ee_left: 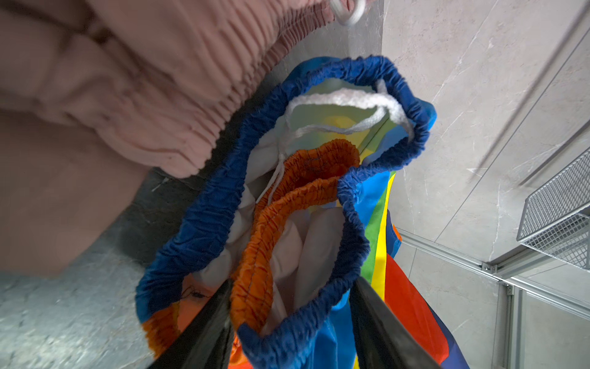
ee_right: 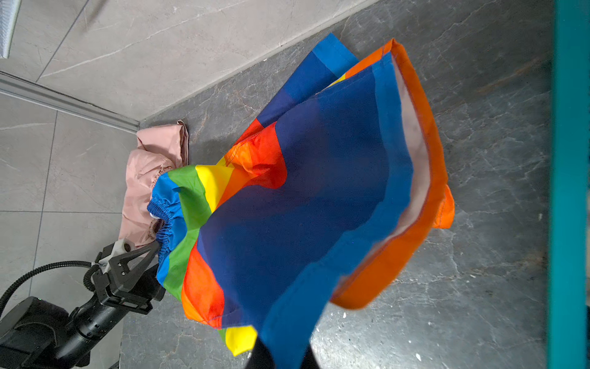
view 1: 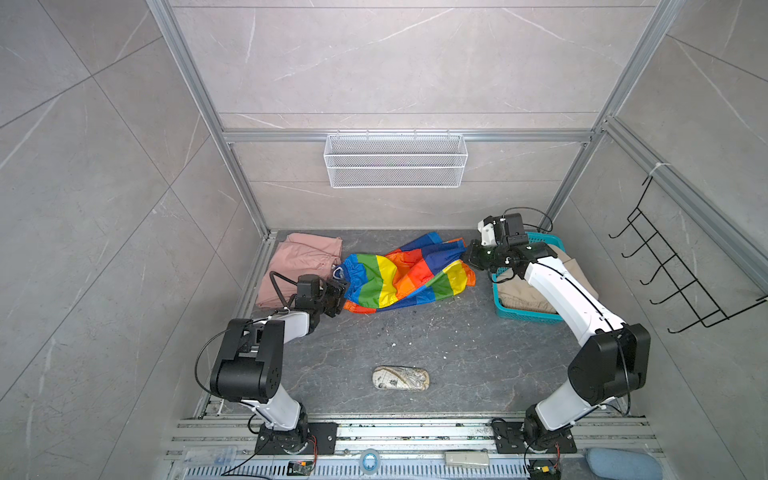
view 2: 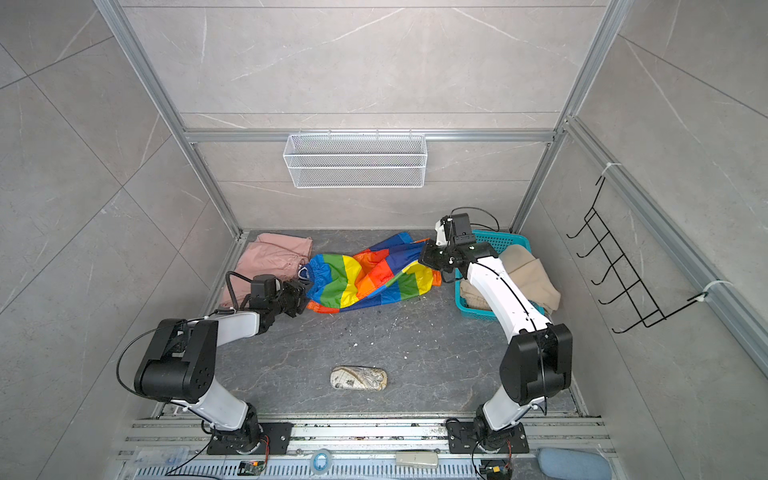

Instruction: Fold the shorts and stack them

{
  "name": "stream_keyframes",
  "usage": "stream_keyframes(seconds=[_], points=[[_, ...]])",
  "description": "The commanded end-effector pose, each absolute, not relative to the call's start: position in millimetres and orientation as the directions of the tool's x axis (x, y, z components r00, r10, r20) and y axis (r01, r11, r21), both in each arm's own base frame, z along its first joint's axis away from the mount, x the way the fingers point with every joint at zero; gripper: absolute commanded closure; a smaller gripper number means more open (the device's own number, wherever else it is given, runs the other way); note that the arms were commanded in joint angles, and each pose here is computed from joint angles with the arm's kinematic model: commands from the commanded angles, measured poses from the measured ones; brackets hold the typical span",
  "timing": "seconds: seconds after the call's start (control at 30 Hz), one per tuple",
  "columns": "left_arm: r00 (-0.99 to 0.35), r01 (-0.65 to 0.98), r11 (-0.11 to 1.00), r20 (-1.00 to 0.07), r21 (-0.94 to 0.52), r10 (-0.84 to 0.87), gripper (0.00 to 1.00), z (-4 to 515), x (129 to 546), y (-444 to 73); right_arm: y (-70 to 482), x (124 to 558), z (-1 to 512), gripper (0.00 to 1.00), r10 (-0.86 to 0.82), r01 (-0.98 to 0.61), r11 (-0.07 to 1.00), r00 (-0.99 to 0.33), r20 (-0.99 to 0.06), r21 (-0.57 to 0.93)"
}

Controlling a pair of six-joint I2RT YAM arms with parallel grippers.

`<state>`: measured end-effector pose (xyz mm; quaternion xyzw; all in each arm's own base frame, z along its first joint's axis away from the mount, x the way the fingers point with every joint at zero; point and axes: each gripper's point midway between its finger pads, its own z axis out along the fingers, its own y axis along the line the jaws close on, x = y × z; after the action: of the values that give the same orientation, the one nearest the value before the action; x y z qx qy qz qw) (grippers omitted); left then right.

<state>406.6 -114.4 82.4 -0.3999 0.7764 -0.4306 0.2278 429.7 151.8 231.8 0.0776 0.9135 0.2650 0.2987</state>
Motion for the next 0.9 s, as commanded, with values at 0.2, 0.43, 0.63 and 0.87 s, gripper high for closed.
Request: stream_keyframes(seconds=[0.2, 0.43, 0.63, 0.87], points=[[-0.563, -0.365, 0.335, -0.081, -0.869, -0.823, 0.59, 82, 422, -117, 153, 432, 250, 1.0, 0.316, -0.042, 0.832, -0.784, -0.535, 0.553], [-0.554, -0.325, 0.325, -0.099, -0.888, -0.827, 1.0, 100, 428, -117, 152, 431, 251, 1.0, 0.321, -0.04, 0.831, -0.78, -0.538, 0.554], [-0.593, -0.245, 0.423, -0.211, -0.872, -0.777, 1.0, 170, 439, -119, 139, 438, 273, 1.0, 0.366, -0.04, 0.801, -0.756, -0.542, 0.597], [-0.573, -0.105, 0.448, -0.314, -0.888, -0.757, 1.0, 270, 455, -115, 111, 453, 324, 1.0, 0.434, -0.046, 0.775, -0.686, -0.583, 0.631]])
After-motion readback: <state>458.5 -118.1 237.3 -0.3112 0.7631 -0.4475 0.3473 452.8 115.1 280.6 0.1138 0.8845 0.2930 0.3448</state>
